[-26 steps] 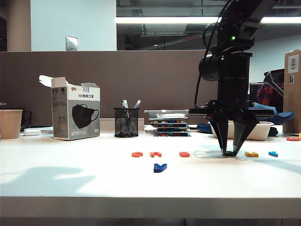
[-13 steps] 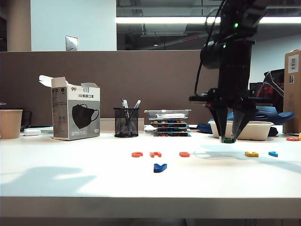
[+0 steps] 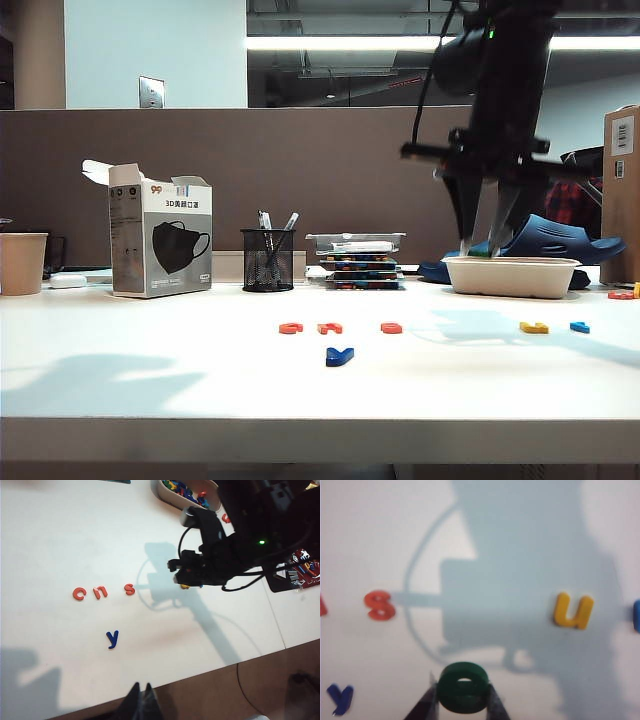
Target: Select the appropriate letters from the row of letter magnets placed on the table to arrange into the word "yes".
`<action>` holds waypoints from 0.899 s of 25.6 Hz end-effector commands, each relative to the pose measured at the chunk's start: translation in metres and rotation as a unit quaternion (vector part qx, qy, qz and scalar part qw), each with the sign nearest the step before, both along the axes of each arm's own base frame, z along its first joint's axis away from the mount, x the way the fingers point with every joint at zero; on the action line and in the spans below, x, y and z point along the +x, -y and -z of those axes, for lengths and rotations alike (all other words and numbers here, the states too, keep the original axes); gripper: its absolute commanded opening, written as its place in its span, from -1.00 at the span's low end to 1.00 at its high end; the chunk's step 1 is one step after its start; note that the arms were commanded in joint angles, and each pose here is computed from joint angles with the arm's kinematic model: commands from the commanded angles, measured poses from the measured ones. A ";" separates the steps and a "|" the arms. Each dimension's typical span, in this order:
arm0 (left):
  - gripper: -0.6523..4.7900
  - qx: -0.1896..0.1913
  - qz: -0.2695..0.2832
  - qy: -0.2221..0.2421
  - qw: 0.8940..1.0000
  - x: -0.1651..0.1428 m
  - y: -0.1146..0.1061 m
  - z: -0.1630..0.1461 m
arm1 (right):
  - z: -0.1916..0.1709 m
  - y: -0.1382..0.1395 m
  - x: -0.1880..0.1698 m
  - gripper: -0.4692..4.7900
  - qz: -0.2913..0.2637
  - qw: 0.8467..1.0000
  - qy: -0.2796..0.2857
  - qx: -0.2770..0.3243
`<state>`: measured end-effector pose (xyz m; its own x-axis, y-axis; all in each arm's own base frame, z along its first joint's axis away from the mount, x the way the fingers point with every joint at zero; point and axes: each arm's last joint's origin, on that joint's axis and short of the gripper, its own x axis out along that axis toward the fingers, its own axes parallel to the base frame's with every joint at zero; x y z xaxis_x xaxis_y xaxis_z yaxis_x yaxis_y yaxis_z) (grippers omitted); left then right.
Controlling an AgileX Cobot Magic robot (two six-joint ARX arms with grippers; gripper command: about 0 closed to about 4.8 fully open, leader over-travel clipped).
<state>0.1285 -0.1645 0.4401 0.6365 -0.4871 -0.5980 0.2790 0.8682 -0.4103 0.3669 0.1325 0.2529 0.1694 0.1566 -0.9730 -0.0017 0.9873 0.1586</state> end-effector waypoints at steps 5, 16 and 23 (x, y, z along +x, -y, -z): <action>-0.78 -0.004 0.000 0.006 1.000 0.000 0.000 -0.002 | -0.039 -0.007 -0.029 -0.43 0.015 0.999 0.029 0.000; -0.78 -0.004 0.000 0.006 1.000 0.000 0.000 -0.002 | -0.022 -0.044 -0.058 -0.43 0.007 1.000 0.014 -0.009; -0.78 -0.004 0.000 0.006 1.000 0.000 0.000 -0.002 | 0.016 -0.071 -0.075 -0.43 0.004 1.000 0.009 0.002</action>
<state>0.1284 -0.1644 0.4401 0.6367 -0.4873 -0.5977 0.2791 0.8681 -0.4105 0.2916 0.1991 0.2372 0.1598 0.1380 -0.9774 -0.0054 0.9903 0.1389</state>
